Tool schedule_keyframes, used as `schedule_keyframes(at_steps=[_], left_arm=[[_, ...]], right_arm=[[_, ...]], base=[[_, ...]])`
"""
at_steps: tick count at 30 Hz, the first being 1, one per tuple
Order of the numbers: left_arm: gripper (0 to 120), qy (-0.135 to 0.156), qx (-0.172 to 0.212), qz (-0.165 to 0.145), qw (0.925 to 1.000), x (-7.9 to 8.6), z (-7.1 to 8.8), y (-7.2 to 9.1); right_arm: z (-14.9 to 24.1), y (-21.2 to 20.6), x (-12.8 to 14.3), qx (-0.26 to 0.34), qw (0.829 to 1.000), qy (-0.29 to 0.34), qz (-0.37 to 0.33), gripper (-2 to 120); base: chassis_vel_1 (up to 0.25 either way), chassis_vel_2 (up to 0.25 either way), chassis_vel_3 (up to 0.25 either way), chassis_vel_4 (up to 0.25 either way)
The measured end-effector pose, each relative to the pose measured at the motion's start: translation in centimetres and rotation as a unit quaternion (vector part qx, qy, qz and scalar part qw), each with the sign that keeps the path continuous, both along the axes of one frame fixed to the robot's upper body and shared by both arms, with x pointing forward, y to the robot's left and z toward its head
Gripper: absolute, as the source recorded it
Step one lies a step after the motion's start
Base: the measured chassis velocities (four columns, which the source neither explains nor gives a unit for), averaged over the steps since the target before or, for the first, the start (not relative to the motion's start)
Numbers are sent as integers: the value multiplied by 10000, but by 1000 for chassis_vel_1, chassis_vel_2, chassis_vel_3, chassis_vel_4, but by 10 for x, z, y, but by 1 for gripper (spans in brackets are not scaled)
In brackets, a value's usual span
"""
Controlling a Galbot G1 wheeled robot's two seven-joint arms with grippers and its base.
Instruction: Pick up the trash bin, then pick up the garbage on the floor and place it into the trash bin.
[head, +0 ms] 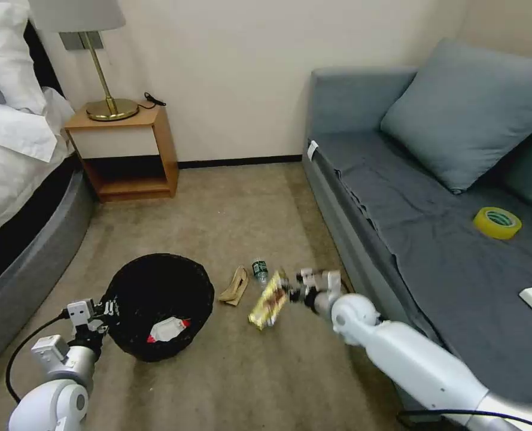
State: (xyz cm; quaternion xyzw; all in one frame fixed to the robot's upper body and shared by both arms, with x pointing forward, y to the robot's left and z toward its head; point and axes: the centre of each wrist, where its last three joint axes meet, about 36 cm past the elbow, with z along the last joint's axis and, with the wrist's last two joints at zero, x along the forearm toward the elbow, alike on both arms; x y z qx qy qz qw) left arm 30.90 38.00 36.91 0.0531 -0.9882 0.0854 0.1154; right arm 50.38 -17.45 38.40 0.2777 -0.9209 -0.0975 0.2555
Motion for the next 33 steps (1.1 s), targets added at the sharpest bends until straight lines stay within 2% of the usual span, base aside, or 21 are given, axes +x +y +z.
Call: schedule_keyframes(at_steps=[1,3,6,11,17,20,26,32,33], left_arm=[[5,18,-22,-29,10000,0,-1,-2],[5,28,-35,-43,10000,0,-2,-3],[5,74,-85,-113,9999,0,-4,-7],[5,91,-158,-178,9997,2,-2,-10],[5,86,-212,-237,9995,1,-1,-13],[5,102,-251,-313,9991,0,-1,-18],[5,99,-303,-431,9986,-1,1,-28],[5,86,-426,-611,9972,-1,8,-48],[5,83,-449,-635,9969,-1,10,-52]], right_arm=[[21,8,-1,165,9992,-348,114,0],[30,13,-1,248,9983,-501,170,0],[76,45,-13,686,9884,-1217,595,0],[103,81,-36,933,9728,-1739,1215,0],[92,103,-55,859,9587,-2003,1828,0],[70,114,-66,650,9539,-1995,2145,0],[41,125,-79,326,9535,-1953,2272,0],[11,119,-83,-112,9536,-2030,2221,1],[6,114,-82,-232,9537,-2046,2193,5]], base=[[0,0,0,0],[0,0,0,0],[0,0,0,0],[0,0,0,0],[0,0,0,0],[0,0,0,0],[0,0,0,0],[0,0,0,0],[0,0,0,0]])
